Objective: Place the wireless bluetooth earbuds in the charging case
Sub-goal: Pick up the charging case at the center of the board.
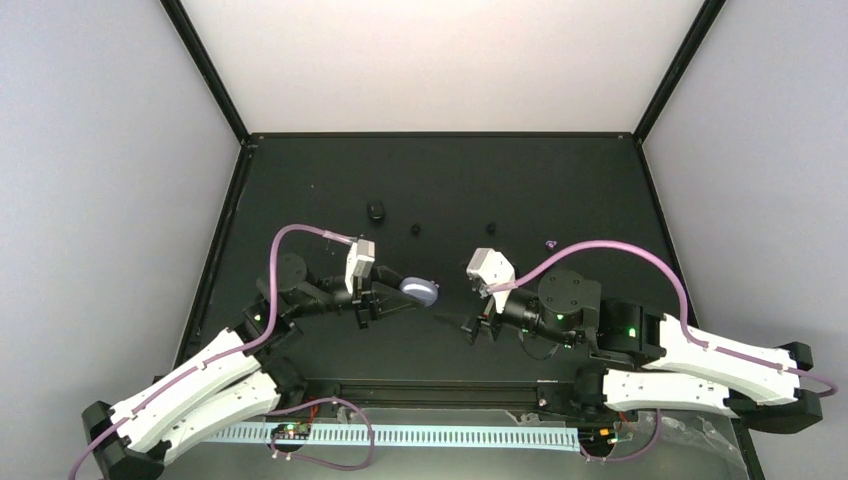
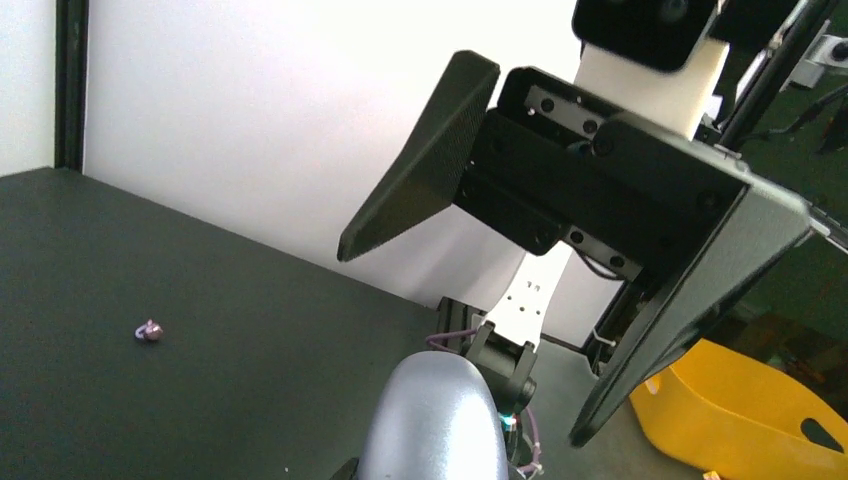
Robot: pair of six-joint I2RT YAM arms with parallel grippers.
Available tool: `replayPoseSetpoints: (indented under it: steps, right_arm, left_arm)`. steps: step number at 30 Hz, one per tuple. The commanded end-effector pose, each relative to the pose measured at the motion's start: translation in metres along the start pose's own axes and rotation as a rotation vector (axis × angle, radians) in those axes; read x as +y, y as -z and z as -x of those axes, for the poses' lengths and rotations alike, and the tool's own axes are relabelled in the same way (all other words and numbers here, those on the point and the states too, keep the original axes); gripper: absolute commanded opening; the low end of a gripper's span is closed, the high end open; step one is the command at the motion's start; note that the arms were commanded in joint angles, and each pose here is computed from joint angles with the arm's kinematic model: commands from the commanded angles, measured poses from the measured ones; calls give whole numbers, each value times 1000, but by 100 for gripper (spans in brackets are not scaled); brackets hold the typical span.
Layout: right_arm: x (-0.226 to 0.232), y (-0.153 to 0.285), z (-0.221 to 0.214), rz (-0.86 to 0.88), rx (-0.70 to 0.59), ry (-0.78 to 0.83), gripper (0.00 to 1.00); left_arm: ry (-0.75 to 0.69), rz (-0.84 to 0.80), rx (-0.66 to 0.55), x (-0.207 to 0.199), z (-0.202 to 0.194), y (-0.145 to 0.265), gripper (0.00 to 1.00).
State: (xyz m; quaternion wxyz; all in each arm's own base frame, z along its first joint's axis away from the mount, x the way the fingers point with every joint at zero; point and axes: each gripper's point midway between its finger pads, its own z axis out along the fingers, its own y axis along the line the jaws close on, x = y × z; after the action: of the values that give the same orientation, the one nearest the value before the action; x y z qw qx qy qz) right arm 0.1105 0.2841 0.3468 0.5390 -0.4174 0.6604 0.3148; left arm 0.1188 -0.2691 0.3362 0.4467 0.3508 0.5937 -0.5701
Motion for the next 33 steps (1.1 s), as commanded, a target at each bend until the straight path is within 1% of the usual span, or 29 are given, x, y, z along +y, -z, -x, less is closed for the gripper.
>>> replayPoseSetpoints:
  steps: [1, 6, 9, 13, 20, 28, 33]
  right_arm:
    - [7, 5, 45, 52, -111, -53, 94]
    - [8, 6, 53, 57, -130, -40, 94]
    - [6, -4, 38, 28, -78, 15, 93]
    - [1, -17, 20, -20, -8, 96, 93]
    - [-6, -26, 13, -76, 18, 238, 94]
    - [-5, -41, 2, -91, 61, 344, 93]
    - [-2, -45, 3, -87, 48, 354, 88]
  left_arm:
    - [-125, -48, -77, -17, 15, 10, 1]
    - [-148, -13, -93, -17, 17, 17, 1]
    - [-91, 22, -119, -12, 24, 18, 2]
    - [15, 8, -137, -11, 30, 13, 2]
    - [172, 34, -50, 1, 26, -2, 1]
    - [232, 52, -33, 7, 21, -5, 2]
    - [256, 69, -26, 11, 17, -5, 2]
